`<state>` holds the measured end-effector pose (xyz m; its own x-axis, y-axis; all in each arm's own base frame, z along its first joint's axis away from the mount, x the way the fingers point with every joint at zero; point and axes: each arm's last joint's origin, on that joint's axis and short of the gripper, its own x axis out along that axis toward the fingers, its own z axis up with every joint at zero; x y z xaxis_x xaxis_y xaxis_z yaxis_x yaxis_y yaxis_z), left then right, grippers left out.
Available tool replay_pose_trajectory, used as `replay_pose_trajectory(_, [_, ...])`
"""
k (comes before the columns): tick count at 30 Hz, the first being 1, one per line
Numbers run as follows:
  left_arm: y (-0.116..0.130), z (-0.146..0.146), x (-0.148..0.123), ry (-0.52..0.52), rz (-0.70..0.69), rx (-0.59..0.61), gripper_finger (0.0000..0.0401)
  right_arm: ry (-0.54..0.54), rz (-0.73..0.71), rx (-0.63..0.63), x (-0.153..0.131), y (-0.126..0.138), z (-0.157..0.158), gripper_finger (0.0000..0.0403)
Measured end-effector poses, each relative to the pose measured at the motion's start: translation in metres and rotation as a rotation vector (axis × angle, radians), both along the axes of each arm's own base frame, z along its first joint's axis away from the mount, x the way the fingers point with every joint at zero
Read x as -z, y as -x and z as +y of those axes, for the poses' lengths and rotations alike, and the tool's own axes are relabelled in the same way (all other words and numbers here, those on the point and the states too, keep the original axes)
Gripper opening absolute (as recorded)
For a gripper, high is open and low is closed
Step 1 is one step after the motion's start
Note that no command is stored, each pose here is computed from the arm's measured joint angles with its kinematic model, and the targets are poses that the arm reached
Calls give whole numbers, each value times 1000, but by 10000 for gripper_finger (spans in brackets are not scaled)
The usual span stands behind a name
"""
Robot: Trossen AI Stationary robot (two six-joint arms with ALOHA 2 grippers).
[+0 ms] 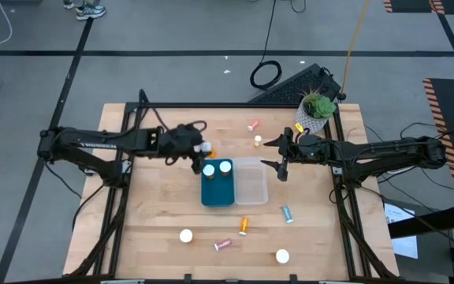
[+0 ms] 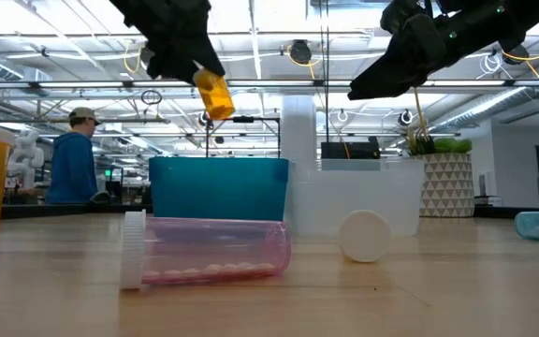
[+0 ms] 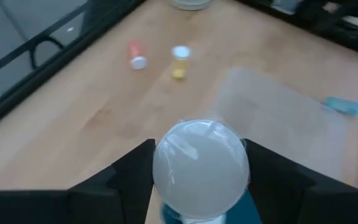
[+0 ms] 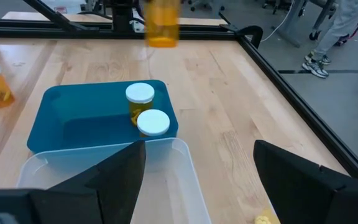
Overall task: Pick and place medicine bottles into bin by pill shape (circle, oval)
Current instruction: Put the large orange pill bottle into the blue transparent bin
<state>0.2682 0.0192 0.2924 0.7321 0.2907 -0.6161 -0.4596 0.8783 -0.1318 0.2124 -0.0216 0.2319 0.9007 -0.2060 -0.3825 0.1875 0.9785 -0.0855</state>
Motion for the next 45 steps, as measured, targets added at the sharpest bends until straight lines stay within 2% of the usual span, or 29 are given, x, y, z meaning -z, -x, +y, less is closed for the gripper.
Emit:
replay_pose_trajectory(9, [-16,-51,6,-15,-74,126,225,24,5,-10,0,0,0,290])
replay_pose_trajectory(16, [-30,-72,18,-28,-85,175,228,23,-1,-14,-1,0,0,290])
replay_pose_trajectory(26, [-45,-83,49,-55,18,214,229,-109,-15,-128,0,-1,5,290])
replay_pose_trajectory(38, [-57,-81,76,-98,112,212,230,-116,-12,-126,0,-1,5,290])
replay_pose_trajectory(45, [-67,-76,101,-142,196,214,230,-114,-12,-126,0,-1,5,290])
